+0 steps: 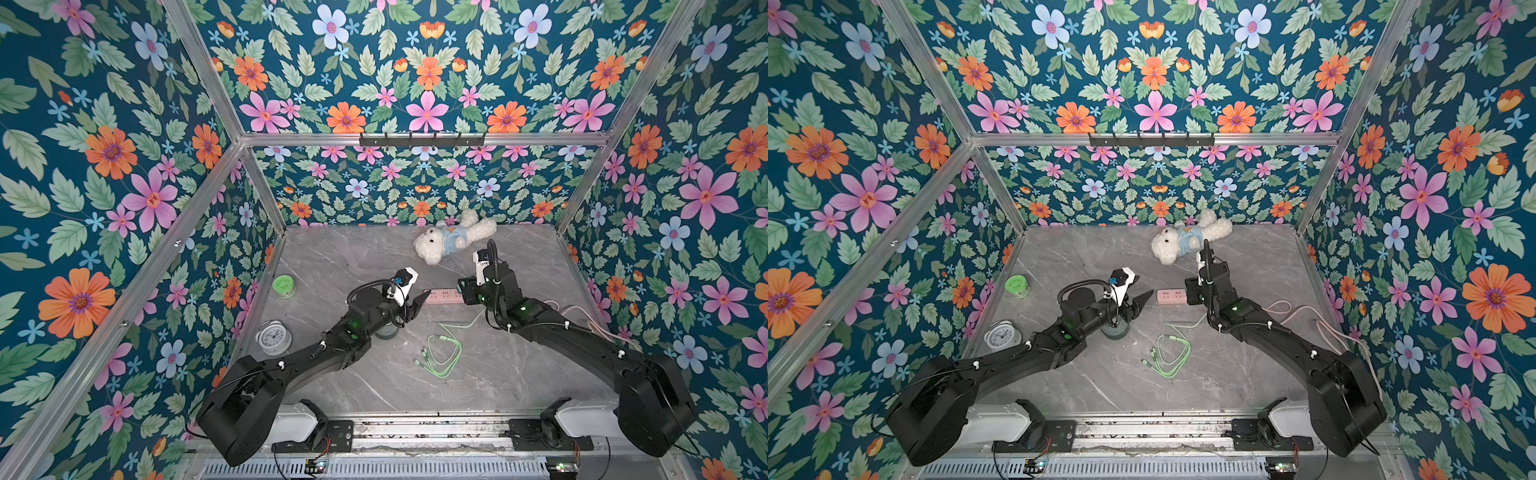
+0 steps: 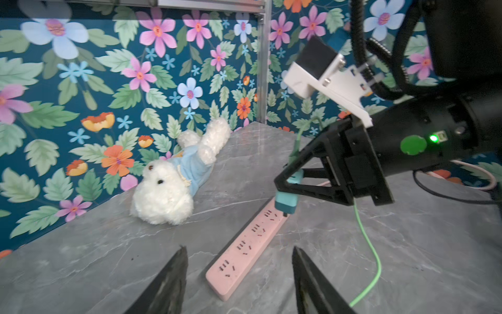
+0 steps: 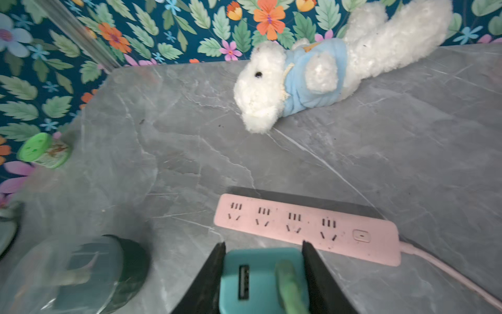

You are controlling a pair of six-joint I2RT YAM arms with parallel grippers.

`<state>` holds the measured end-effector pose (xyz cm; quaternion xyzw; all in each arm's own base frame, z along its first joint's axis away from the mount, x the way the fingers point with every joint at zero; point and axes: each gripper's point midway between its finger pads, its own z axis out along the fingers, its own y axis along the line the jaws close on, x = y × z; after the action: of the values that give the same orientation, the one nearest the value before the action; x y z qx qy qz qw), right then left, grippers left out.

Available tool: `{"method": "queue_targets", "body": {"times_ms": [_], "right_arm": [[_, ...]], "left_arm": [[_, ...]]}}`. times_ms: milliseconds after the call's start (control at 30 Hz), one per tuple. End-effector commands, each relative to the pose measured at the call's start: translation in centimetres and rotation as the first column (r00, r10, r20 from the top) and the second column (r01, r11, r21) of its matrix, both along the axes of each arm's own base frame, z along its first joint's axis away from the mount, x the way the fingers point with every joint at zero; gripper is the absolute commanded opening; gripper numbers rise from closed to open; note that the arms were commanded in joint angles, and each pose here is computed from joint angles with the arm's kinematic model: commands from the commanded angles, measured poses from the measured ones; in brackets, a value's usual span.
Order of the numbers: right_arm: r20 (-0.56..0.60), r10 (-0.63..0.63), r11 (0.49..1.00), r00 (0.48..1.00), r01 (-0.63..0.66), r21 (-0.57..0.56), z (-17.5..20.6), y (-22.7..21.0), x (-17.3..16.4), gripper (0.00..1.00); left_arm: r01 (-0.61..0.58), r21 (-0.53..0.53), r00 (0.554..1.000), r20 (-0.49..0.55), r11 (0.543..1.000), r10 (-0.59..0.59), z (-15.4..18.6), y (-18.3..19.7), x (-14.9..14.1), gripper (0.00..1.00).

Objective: Charge the cordless meat grinders
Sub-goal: Insert the plug into the socket.

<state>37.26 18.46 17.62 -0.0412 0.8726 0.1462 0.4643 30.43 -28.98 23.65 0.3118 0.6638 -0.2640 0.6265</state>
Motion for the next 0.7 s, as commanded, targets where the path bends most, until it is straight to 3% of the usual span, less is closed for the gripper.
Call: {"method": "queue_targets", "body": {"times_ms": [0,300,667], "right_arm": [[0.043,-0.080,0.996,0.996,0.081,-0.029,-0.3,-1.6,1.9,0.21],[0.025,-0.135,0.989,0.991,0.137,-0.063,-4.9,-2.4,5.2,0.21],[-0.007,-0.166,0.984,0.986,0.165,-0.069,-6.3,-3.2,6.0,0.20]], "left_arm": [[-0.070,-0.021,0.997,-0.015,0.997,0.070,0.0,1.4,1.1,0.63],[-0.067,-0.040,0.997,-0.052,0.997,0.065,-1.3,2.2,2.1,0.62],[-0.064,-0.054,0.994,-0.094,0.996,0.059,-2.2,2.5,3.1,0.62]]}}
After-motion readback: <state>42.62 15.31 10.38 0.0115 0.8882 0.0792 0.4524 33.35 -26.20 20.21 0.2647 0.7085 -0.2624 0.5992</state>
